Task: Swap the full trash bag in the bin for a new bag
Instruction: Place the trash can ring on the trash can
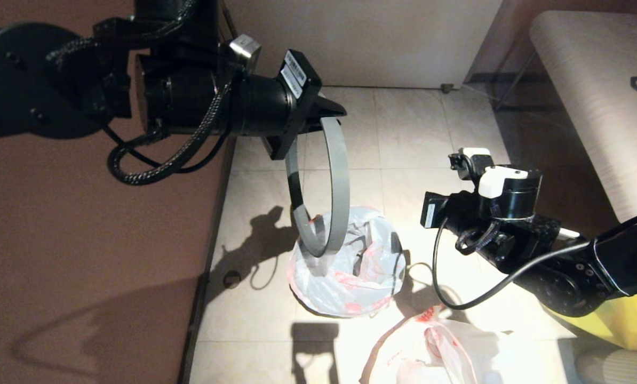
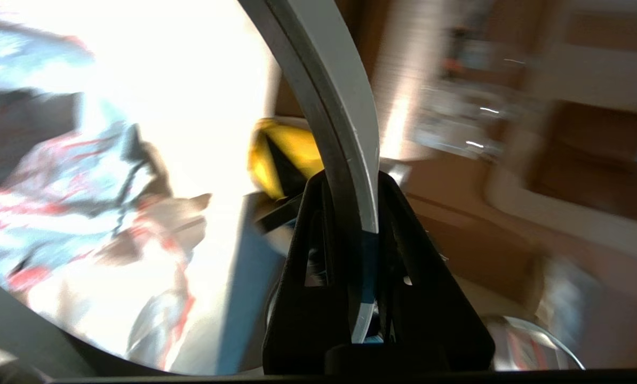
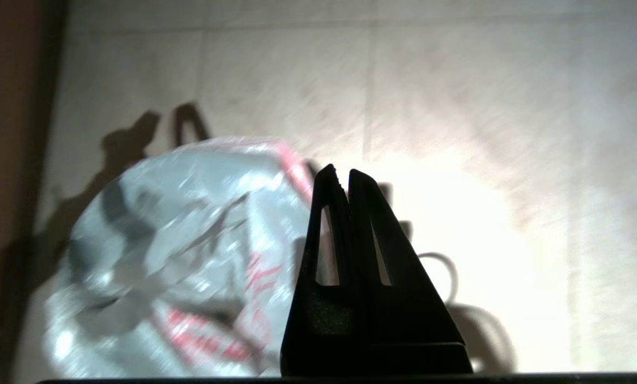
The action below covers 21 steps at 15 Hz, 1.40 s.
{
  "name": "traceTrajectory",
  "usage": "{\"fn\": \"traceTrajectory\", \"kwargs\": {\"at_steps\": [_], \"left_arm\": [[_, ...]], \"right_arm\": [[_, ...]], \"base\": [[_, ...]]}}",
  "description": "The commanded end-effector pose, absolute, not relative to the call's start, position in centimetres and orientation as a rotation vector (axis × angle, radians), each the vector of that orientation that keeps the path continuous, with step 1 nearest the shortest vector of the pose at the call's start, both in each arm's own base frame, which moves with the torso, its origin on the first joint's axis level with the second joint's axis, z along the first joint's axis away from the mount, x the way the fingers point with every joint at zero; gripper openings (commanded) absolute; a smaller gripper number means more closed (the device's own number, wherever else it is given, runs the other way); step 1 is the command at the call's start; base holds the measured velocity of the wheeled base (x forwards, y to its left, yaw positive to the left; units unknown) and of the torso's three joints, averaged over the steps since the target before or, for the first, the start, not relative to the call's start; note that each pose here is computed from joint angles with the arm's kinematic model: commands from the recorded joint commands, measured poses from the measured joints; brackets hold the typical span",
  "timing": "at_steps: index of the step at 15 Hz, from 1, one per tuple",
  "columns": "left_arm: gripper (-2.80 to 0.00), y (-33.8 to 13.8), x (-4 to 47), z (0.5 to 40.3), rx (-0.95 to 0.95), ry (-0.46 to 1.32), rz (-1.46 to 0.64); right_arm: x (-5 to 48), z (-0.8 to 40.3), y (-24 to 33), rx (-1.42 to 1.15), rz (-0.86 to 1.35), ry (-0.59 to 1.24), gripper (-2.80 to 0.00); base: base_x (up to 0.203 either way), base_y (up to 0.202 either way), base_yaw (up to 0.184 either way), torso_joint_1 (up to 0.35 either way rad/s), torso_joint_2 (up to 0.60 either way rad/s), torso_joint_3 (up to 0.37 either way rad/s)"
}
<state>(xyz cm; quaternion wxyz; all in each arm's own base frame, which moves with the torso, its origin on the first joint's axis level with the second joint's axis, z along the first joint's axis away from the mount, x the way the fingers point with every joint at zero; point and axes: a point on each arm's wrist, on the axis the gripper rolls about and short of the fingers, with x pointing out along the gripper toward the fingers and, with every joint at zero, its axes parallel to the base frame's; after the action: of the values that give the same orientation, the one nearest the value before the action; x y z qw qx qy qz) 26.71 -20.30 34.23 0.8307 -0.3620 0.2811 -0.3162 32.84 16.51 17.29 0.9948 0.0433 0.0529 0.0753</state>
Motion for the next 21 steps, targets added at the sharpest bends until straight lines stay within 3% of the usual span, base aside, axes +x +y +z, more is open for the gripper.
{"fn": "traceTrajectory", "kwargs": {"at_steps": [1, 5, 12, 16, 21], "left_arm": [[-2.80, -22.8, 28.3, 32.1, -0.693, 0.724, -0.486], [-2.80, -25.8, 31.4, 26.9, -0.588, 0.689, -0.233], [-2.80, -29.6, 31.4, 22.9, -0.451, 0.739, -0.233], [-2.80, -35.0, 28.5, 18.1, -0.252, 0.816, -0.287], [-2.80, -36.8, 28.7, 13.8, -0.059, 0.766, -0.195]], "right_arm": [[33.6, 17.7, 17.5, 0.051, 0.119, 0.069, -2.80], [33.5, 19.6, 17.4, 0.056, 0.108, 0.004, -2.80], [32.6, 21.5, 14.7, 0.087, 0.077, -0.032, -2.80], [30.7, 19.6, 8.0, 0.132, -0.037, 0.060, -2.80], [27.2, 15.8, 2.0, 0.233, -0.088, 0.210, -2.80]], "base": [[0.000, 0.000, 0.000, 0.000, 0.00, 0.000], [0.000, 0.000, 0.000, 0.000, 0.00, 0.000], [0.000, 0.000, 0.000, 0.000, 0.00, 0.000], [0.000, 0.000, 0.000, 0.000, 0.00, 0.000], [0.000, 0.000, 0.000, 0.000, 0.00, 0.000]]}}
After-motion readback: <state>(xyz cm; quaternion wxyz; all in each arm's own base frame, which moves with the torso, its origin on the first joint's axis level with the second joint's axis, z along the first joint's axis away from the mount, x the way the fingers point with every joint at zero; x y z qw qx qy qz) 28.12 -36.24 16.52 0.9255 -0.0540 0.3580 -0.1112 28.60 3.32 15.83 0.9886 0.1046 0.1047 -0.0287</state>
